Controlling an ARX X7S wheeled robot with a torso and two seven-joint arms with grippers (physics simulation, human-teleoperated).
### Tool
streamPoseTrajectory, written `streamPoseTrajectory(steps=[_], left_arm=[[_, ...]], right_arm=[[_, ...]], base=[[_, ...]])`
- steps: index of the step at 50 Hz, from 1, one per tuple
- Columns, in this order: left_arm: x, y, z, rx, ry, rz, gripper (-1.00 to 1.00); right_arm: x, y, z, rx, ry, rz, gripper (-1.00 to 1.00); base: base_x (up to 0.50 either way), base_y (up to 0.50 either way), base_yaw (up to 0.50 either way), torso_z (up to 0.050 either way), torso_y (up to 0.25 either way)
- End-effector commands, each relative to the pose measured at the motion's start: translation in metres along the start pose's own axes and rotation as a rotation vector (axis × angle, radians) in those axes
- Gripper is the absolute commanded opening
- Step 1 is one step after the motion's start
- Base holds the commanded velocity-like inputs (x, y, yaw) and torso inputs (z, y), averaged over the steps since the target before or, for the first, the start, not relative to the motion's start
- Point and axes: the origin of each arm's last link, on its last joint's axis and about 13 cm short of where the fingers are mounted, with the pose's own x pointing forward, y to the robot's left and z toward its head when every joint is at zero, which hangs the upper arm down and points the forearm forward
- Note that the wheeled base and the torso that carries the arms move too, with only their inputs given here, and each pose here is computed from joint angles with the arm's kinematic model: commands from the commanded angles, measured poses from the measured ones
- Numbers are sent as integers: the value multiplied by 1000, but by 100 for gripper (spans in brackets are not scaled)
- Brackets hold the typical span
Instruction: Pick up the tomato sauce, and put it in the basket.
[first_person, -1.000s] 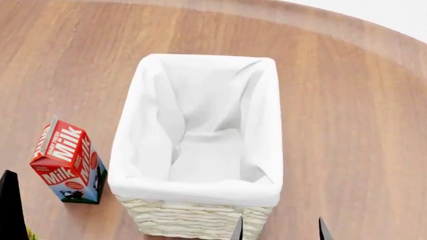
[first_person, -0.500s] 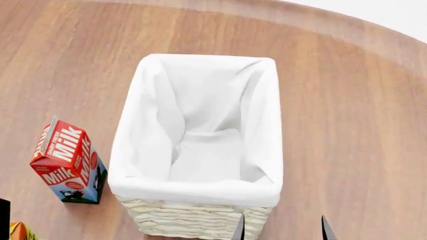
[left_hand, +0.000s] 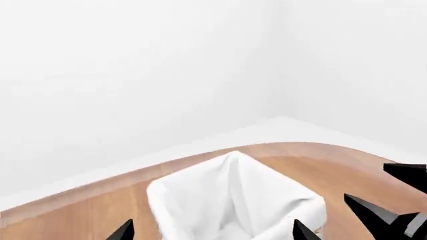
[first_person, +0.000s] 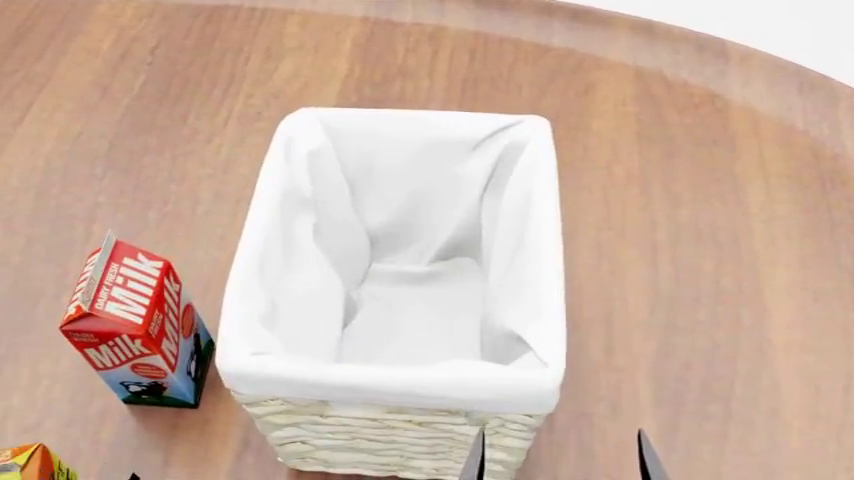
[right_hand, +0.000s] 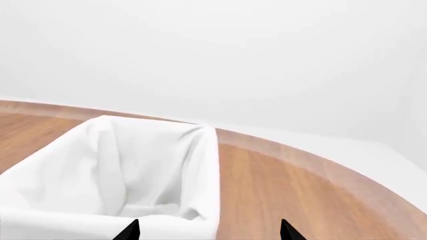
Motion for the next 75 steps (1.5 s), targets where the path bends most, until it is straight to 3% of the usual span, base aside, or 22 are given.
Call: streamPoseTrajectory(steps=[1,12,14,18,23,32,33,35,37,41,69,75], left_arm=[[-5,1,-4,-71,201,-9,100],[-9,-4,3,-204,337,-32,100],[-10,-6,3,-263,376,-41,100],[-13,-12,0,-281,418,-72,100],[-15,-15,-1,-387,496,-116,100],[-19,-20,-2,-383,590,-147,100],[-19,-21,-2,-410,592,-159,100],[-19,-21,-4,-384,614,-167,100],[-19,-22,-8,-351,665,-126,100],[-21,-24,-10,-396,753,-97,100],[-24,-20,-18,-303,813,-55,100],[-36,-27,-33,-294,886,-66,100]], right_arm=[[0,1,-1,0,2,5,100],[0,1,0,0,-1,3,100],[0,0,-1,3,-1,-1,100],[0,1,-1,4,0,1,100],[0,0,0,3,-4,-3,100],[0,0,1,2,-5,0,100],[0,0,1,2,-5,0,100],[1,0,2,4,-9,4,100],[0,0,2,3,-9,3,100],[0,0,3,1,-10,1,100],[0,1,0,-1,-4,3,100],[1,1,-1,-1,-1,4,100]], base=[[0,0,0,0,0],[0,0,0,0,0],[0,0,0,0,0],[0,0,0,0,0],[0,0,0,0,0],[0,0,0,0,0],[0,0,0,0,0],[0,0,0,0,0],[0,0,0,0,0],[0,0,0,0,0],[0,0,0,0,0],[0,0,0,0,0]])
